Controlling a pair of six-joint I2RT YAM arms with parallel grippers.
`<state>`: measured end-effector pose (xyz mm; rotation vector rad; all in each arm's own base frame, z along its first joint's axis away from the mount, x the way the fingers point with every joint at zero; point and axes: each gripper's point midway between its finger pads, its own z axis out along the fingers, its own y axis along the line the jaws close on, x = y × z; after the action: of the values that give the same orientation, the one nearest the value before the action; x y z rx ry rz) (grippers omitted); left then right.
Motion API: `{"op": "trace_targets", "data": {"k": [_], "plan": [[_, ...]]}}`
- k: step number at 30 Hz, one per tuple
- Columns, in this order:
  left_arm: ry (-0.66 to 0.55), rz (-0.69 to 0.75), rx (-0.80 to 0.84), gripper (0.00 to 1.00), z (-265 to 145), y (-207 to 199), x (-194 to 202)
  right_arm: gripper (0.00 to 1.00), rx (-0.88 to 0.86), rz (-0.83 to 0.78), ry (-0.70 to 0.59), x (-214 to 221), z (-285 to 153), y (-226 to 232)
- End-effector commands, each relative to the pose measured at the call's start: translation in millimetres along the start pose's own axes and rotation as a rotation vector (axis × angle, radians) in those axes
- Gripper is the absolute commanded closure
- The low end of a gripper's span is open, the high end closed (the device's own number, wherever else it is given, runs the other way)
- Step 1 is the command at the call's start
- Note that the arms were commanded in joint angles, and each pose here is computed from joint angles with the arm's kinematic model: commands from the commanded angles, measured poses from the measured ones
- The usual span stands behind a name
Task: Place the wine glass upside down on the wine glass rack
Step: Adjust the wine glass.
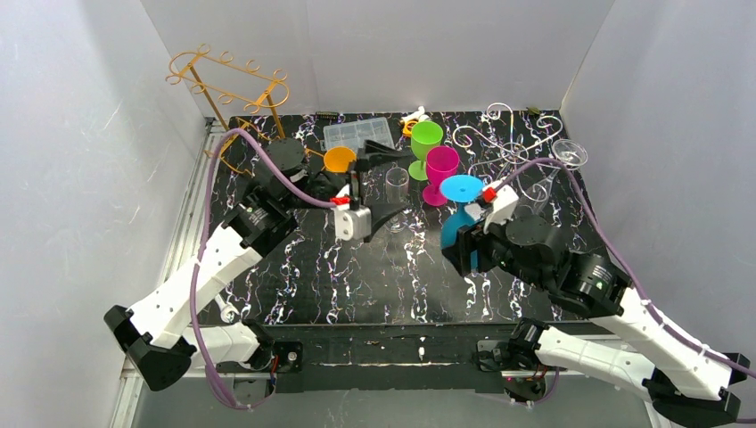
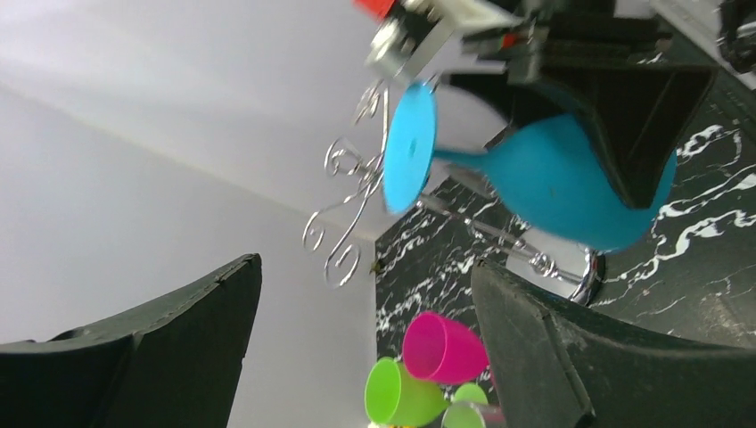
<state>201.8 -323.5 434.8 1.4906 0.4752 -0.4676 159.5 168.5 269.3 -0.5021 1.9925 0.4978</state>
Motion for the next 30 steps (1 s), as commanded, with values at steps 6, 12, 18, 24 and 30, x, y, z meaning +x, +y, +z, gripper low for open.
{"op": "trace_targets", "data": {"k": [6, 12, 18, 24, 30], "plan": [[-0.066, 0.09, 0.102, 0.31, 31, -30, -17, 0.6, -0.366, -0.084, 0.119, -8, 2, 74], [0.005, 0.078, 0.102, 0.65, 23, -37, -7, 0.61, -0.403, -0.063, 0.03, -28, -8, 80], [0.041, 0.079, 0.064, 0.63, 17, -38, 0, 0.62, -0.398, -0.037, 0.006, -30, -1, 81], [0.062, 0.088, 0.008, 0.81, 18, -26, 3, 0.64, -0.405, -0.009, -0.009, -28, 3, 84], [0.078, 0.103, -0.018, 1.0, 14, -22, 4, 0.64, -0.335, 0.057, -0.081, -27, 1, 67]]}}
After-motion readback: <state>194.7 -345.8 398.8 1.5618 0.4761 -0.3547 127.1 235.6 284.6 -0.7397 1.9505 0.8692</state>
